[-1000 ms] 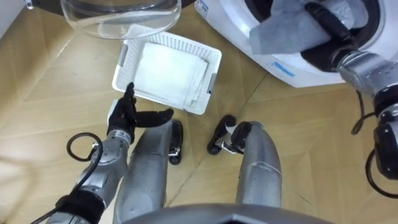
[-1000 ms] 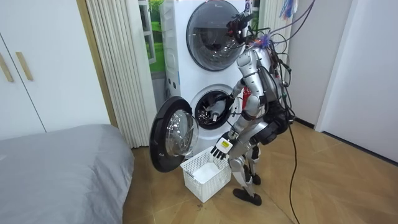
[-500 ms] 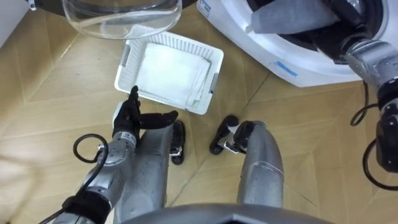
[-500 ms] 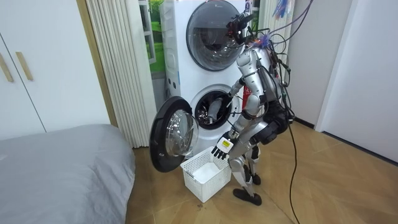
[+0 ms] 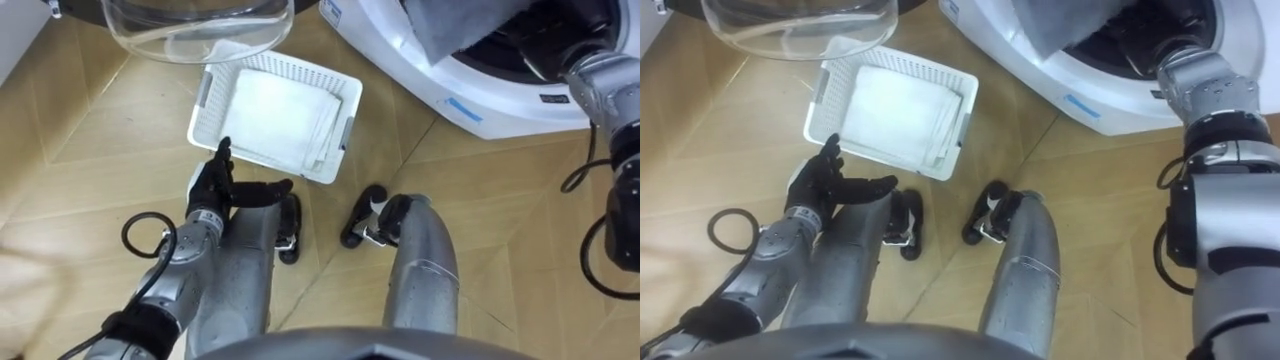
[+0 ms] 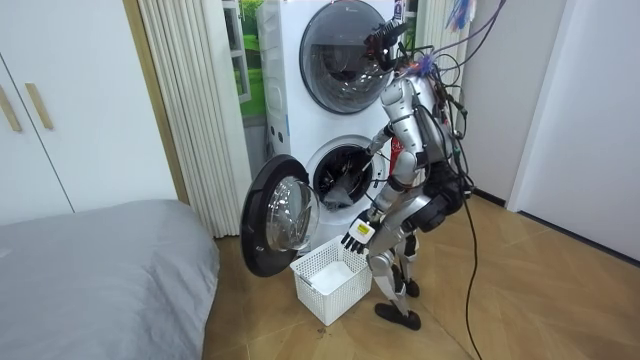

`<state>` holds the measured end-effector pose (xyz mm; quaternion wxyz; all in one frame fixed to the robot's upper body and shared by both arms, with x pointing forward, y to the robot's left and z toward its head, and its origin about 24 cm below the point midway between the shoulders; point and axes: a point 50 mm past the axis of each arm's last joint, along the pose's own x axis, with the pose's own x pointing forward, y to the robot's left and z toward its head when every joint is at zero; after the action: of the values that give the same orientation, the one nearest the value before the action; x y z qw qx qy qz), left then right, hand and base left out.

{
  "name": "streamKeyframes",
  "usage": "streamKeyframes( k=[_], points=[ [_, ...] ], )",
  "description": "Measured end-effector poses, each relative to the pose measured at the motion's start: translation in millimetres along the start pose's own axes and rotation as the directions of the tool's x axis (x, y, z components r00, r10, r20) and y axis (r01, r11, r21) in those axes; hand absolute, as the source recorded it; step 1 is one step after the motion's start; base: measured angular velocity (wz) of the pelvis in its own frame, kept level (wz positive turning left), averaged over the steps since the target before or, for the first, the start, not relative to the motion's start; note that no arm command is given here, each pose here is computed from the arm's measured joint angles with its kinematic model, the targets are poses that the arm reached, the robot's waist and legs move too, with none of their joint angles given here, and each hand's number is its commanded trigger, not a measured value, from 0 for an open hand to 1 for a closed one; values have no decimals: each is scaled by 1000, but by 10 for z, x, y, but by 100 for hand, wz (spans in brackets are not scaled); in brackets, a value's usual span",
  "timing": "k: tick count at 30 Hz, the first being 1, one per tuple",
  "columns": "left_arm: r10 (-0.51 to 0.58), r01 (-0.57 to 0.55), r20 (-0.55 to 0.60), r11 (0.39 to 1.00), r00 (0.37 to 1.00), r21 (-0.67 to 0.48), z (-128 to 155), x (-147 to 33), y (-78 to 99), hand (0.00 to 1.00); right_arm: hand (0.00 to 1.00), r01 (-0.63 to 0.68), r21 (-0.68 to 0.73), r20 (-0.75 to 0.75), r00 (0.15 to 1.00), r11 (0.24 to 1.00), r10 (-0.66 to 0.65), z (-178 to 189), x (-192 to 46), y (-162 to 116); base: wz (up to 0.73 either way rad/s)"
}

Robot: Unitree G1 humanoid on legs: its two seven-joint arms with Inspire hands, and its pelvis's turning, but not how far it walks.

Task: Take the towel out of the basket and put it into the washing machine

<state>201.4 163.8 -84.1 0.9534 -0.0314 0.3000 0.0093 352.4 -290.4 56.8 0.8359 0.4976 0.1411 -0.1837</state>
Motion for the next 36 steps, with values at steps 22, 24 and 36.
streamKeyframes(
  k=[22,24,36],
  points=[
    [109,-75,-217,985,970,157,-452,-27,464,0,0,195,-106,-44,979,975,-201,-539,-471,-1529,-3],
    [140,-101,-253,981,957,164,-549,-78,542,0,0,261,-126,-58,961,957,-270,-633,-640,-1806,-13],
    [347,-225,-376,916,859,331,-1108,-607,1014,0,0,441,-346,-239,812,828,-532,-1274,-1621,-2775,-12]
  ],
)
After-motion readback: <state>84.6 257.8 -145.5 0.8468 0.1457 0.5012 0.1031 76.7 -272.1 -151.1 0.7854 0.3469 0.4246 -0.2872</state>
